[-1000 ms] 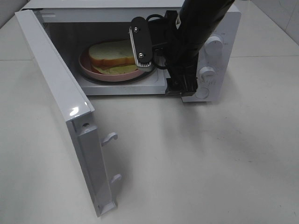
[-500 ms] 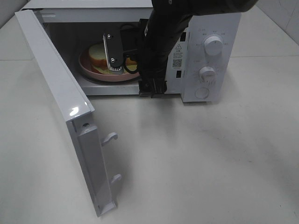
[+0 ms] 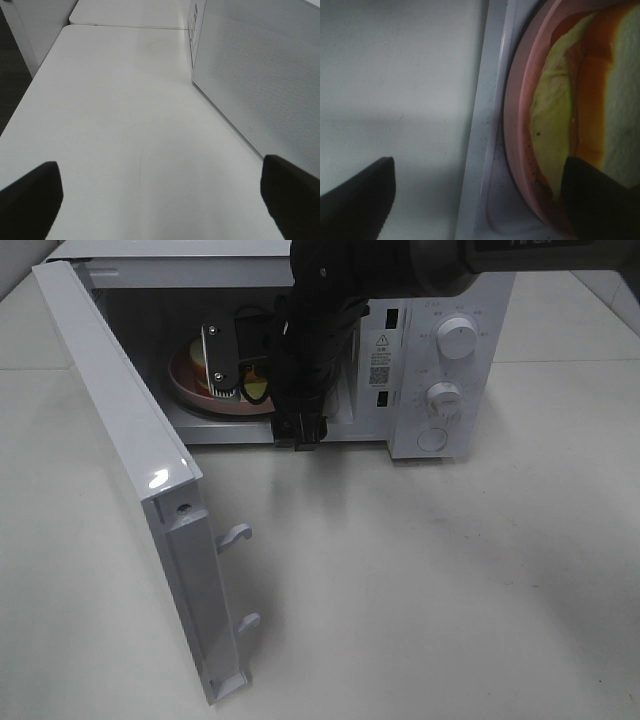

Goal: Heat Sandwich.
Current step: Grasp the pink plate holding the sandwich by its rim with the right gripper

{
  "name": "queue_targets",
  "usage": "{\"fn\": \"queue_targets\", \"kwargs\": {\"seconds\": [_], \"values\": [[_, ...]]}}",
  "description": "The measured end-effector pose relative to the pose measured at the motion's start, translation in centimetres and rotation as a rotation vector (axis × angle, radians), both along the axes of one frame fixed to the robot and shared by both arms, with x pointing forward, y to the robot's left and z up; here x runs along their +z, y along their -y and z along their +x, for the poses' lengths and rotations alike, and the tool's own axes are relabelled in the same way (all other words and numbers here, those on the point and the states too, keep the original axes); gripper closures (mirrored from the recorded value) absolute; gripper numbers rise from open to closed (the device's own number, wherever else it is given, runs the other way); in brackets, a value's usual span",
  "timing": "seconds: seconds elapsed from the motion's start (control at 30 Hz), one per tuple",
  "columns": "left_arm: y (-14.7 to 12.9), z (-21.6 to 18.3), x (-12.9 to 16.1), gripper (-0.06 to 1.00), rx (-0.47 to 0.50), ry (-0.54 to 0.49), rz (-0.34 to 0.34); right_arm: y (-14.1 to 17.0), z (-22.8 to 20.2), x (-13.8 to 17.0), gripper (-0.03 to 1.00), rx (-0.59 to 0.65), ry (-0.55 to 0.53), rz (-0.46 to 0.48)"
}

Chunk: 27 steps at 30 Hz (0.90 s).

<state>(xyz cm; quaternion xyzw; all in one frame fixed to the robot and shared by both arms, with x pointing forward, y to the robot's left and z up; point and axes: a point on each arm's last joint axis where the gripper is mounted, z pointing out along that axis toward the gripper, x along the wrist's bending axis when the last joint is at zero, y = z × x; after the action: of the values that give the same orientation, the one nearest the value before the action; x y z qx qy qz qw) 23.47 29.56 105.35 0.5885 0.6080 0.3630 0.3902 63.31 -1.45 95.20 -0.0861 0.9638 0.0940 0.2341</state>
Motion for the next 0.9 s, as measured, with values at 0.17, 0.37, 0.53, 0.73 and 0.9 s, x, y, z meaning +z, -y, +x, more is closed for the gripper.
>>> {"fn": "queue_targets", "kwargs": {"seconds": [0.17, 0.37, 0.53, 0.73, 0.9], "values": [[0.0, 0.0, 0.0, -0.05, 0.0, 0.0, 0.0, -0.7, 1.0, -0.8, 0.11, 0.0, 0.009, 0.008], [0.0, 0.0, 0.0, -0.05, 0.002, 0.0, 0.003, -1.4, 1.9, -2.5, 0.11, 0.0, 0.005, 0.003], [-0.1, 0.0, 0.0, -0.05, 0.007, 0.0, 0.01, -1.7, 2.3, -4.2, 0.12, 0.0, -0.014, -0.011], [-0.2, 0.0, 0.0, -0.05, 0.012, -0.001, 0.017, -1.7, 2.3, -4.9, 0.25, -0.001, -0.021, -0.016], [-0.2, 0.0, 0.0, -0.05, 0.012, -0.001, 0.018, -1.8, 2.6, -4.4, 0.62, -0.011, -0.003, -0.003]]}}
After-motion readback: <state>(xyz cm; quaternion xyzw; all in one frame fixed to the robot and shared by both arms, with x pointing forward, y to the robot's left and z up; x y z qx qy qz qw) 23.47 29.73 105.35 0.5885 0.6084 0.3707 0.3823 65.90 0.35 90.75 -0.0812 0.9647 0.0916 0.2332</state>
